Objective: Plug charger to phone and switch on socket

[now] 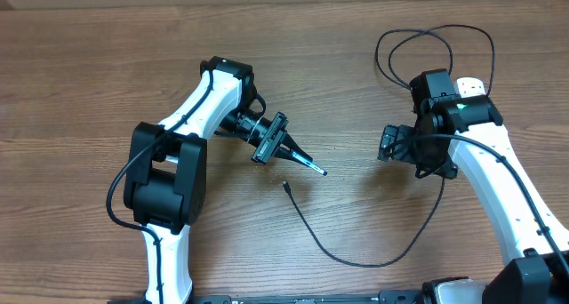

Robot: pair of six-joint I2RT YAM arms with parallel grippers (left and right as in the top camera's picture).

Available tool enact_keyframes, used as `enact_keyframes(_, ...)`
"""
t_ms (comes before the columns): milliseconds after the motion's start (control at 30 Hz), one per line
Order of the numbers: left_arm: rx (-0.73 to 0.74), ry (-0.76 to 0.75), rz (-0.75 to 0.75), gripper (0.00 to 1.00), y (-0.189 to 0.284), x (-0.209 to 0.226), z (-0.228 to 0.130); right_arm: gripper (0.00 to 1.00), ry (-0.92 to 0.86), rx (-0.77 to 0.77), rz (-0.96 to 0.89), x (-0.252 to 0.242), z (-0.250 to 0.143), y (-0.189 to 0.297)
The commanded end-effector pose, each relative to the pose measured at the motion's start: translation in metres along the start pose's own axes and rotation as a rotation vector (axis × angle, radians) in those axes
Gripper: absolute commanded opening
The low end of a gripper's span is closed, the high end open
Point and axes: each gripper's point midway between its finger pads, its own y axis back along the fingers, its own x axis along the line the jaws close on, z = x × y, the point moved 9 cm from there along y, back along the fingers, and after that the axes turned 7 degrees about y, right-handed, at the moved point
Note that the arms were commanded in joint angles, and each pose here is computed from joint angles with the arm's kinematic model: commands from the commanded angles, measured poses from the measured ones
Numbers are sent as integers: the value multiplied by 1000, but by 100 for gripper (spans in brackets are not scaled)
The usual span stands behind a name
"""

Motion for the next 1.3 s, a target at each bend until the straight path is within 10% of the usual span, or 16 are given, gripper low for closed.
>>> enact_keyframes(0, 8, -36, -19, 4, 1, -4, -17, 100, -3, -16, 3, -1, -3, 4)
enact_keyframes(533, -6, -83, -26, 4, 1, -7, -13, 100, -3, -16, 3, -1, -3, 4)
enact_keyframes(967, -525, -485, 140, 4, 13, -35, 44, 100, -3, -16, 3, -1, -3, 4)
enact_keyframes(1267, -325, -985, -98, 4, 23, -68, 27, 100, -3, -16, 3, -1, -3, 4)
